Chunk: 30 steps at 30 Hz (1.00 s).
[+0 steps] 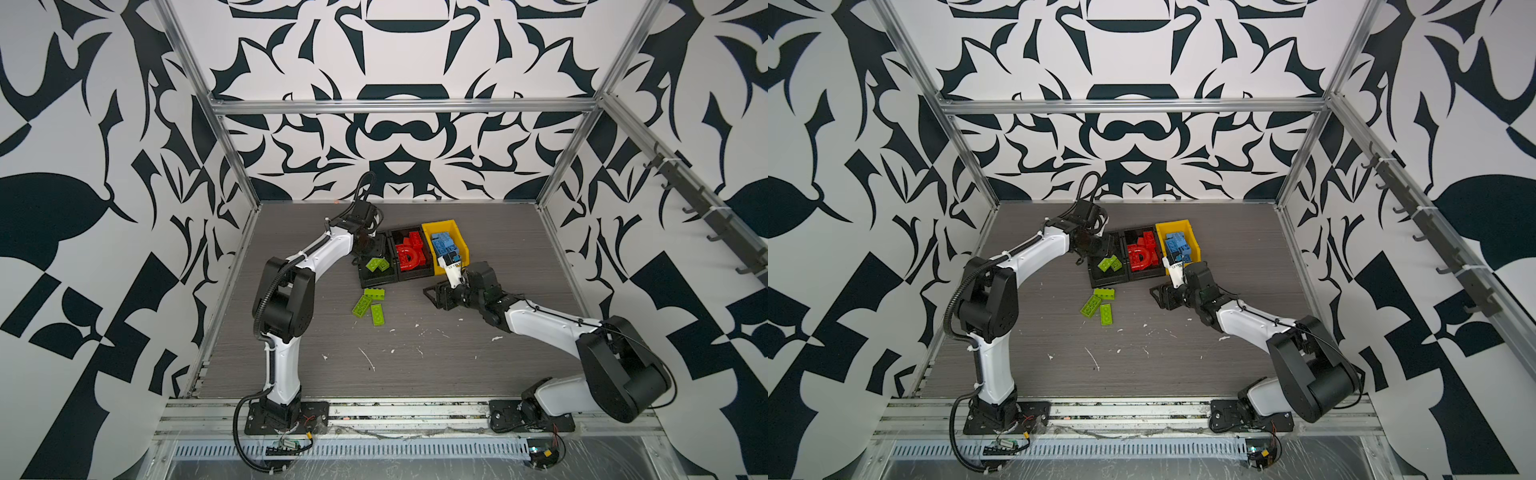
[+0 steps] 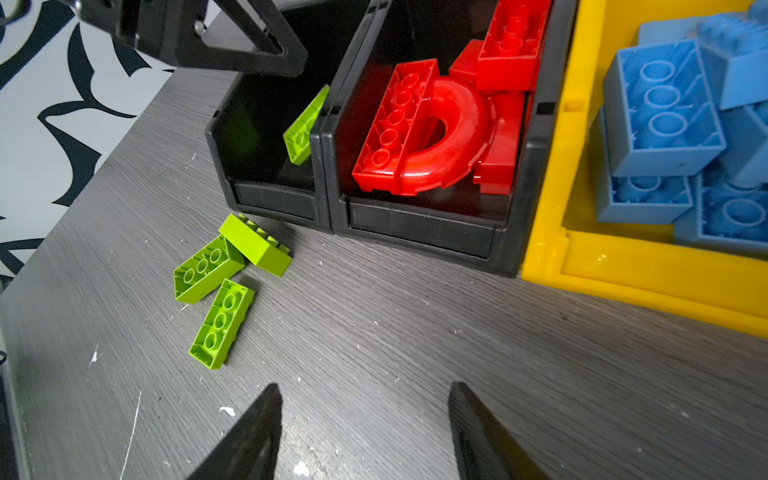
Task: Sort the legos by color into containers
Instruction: 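Carry the lime-green brick into the empty black compartment and open, then move the left gripper back to the pile and grasp a lime-green brick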
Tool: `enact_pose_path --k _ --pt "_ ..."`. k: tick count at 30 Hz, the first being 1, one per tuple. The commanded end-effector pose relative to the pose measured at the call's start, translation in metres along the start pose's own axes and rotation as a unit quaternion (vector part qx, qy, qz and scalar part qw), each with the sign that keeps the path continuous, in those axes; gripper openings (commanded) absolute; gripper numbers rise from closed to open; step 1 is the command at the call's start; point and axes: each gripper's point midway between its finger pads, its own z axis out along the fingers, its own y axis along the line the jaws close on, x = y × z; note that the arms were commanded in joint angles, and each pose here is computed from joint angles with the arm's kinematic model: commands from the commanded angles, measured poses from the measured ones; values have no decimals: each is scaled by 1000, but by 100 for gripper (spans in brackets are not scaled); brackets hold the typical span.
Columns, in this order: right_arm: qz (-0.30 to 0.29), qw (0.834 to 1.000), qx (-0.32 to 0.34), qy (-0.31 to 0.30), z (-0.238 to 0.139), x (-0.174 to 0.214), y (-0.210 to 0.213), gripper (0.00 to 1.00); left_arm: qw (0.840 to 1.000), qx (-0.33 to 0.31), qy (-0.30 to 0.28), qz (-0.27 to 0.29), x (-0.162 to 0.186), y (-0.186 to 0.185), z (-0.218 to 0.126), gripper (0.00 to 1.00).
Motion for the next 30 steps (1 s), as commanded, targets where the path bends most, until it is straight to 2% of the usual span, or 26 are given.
enact_pose_path --k 1,6,13,16,19,22,30 --pt "-15 999 -14 -26 -5 -17 10 66 1000 4 -15 7 -10 -5 -28 57" --pt "-15 999 -13 -25 -5 -17 10 66 1000 -1 -17 16 13 -7 -64 57" --pt "-15 1000 -13 -20 -2 -15 9 66 997 -53 46 26 98 16 -89 58" --pt "-14 1000 -13 -16 0 -14 9 66 997 -37 57 40 126 12 -95 58" --pt "-12 1000 -13 -13 1 -13 8 66 994 -45 68 67 148 11 -97 58" --pt "-13 1000 -13 -11 2 -12 8 66 993 -45 85 71 165 13 -92 58" --pt "-14 1000 -16 -5 5 -11 9 66 986 -59 123 97 182 14 -65 58"
